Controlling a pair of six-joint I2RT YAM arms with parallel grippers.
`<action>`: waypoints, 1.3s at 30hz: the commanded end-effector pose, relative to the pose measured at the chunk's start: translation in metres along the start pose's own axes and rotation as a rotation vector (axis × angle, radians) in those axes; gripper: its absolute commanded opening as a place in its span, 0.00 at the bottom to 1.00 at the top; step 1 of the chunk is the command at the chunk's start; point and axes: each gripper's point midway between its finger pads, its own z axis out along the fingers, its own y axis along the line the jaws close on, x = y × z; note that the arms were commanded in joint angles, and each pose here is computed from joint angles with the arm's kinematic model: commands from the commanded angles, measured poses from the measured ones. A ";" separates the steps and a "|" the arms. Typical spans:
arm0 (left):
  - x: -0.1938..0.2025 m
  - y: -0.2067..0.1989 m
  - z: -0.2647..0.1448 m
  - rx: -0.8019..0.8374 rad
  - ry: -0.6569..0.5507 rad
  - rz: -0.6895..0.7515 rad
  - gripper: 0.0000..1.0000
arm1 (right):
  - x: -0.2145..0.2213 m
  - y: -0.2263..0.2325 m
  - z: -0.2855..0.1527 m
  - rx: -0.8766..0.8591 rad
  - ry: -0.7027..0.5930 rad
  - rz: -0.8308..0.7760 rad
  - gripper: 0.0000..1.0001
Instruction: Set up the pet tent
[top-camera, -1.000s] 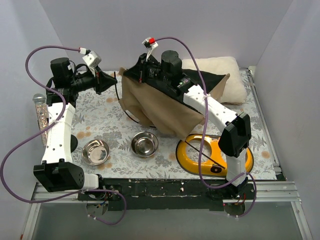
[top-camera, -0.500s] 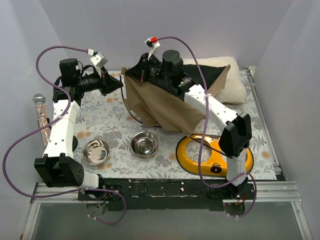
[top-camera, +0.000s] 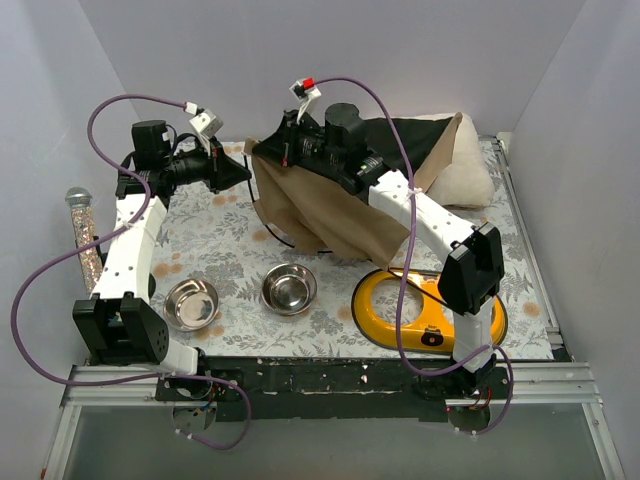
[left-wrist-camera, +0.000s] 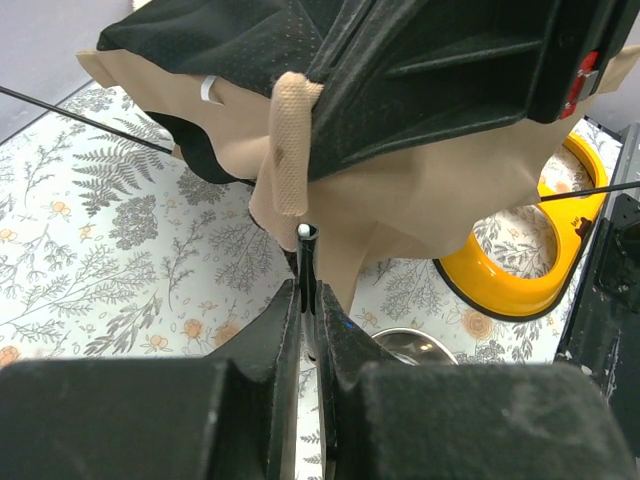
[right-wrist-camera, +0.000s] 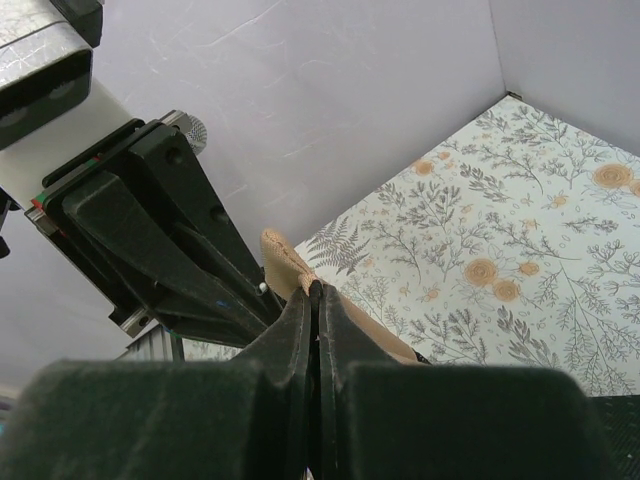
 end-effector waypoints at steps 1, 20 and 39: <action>0.055 -0.021 0.017 0.068 0.159 -0.208 0.00 | -0.172 0.130 -0.072 -0.273 -0.529 -0.223 0.01; 0.051 -0.015 0.024 0.058 0.152 -0.219 0.00 | -0.163 0.135 -0.072 -0.312 -0.495 -0.229 0.01; 0.041 -0.024 0.020 0.100 0.132 -0.173 0.00 | -0.147 0.113 -0.057 -0.251 -0.458 -0.233 0.01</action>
